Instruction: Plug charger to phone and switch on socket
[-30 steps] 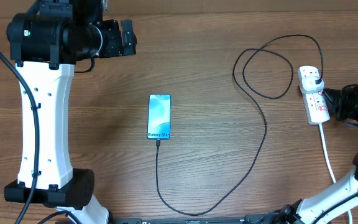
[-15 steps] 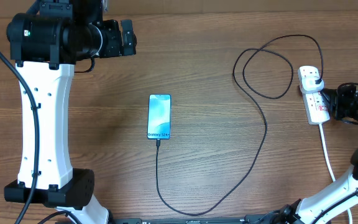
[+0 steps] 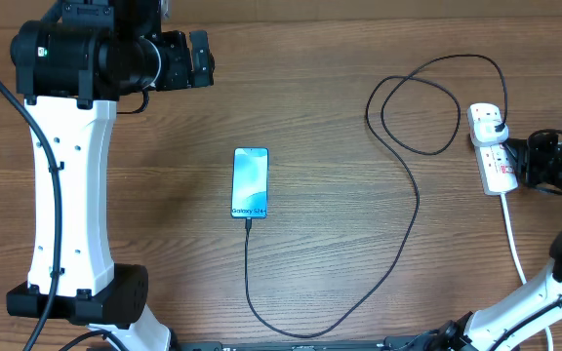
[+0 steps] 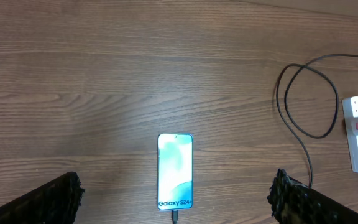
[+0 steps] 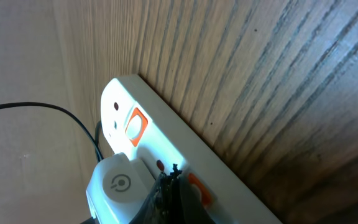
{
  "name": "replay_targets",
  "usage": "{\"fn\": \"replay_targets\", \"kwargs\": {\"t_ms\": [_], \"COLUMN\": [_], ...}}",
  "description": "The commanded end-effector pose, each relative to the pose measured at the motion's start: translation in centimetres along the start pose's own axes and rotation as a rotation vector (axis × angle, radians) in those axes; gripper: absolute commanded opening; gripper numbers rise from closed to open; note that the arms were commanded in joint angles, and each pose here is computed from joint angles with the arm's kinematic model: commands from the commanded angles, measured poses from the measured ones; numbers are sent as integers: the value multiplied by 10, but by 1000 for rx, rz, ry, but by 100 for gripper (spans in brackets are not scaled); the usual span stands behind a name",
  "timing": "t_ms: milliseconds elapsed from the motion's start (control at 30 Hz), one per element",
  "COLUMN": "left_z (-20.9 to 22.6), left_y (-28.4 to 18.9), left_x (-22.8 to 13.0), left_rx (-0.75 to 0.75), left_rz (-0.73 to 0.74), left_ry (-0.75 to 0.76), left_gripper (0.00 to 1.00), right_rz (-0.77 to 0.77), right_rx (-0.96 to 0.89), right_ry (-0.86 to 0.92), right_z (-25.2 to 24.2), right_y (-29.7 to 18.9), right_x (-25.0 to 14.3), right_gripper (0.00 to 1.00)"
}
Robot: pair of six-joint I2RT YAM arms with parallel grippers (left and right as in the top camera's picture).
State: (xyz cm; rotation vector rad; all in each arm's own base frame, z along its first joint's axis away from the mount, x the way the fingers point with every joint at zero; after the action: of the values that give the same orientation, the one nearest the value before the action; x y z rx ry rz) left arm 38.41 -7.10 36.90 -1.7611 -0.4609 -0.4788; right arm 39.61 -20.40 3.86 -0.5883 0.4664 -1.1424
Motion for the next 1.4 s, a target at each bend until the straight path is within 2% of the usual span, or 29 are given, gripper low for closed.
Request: {"fn": "replay_targets", "kwargs": {"t_ms": [0, 500, 733, 867, 1033, 1233, 1367], "left_z": [1, 1, 1, 1, 1, 1, 1], "left_y": [0, 0, 0, 0, 0, 0, 0], "left_x": [1, 1, 1, 1, 1, 1, 1], "left_rx": [6, 6, 6, 6, 6, 6, 6], "left_rz": [-4, -4, -4, -4, -4, -4, -4], "left_ry": [5, 5, 5, 5, 5, 5, 5], "left_gripper": [100, 100, 100, 100, 100, 100, 100], "right_rz": [86, 130, 97, 34, -70, -92, -92], "right_rx": [-67, -106, -91, -66, 8, 112, 135], "right_ry": [31, 59, 64, 74, 8, -207, -380], "right_z": [-20, -32, -32, -22, 20, 83, 119], "right_y": [20, 19, 10, -19, -85, -145, -176], "right_x": [-34, -48, -37, -21, -14, -54, -96], "right_gripper": [4, 4, 4, 4, 4, 4, 4]}}
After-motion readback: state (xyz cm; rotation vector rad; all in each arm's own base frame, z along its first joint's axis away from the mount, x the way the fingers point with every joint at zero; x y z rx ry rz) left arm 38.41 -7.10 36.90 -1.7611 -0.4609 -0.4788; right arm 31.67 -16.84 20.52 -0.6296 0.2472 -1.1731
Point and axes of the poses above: each gripper's point midway between its finger pads, its own y axis out along the fingers, its own z axis along the line the jaws close on, x = y × z, the point moved 3 cm from there along -y, back along the fingers, and after that the axes turned 4 degrees about y, right-handed, at the moved point
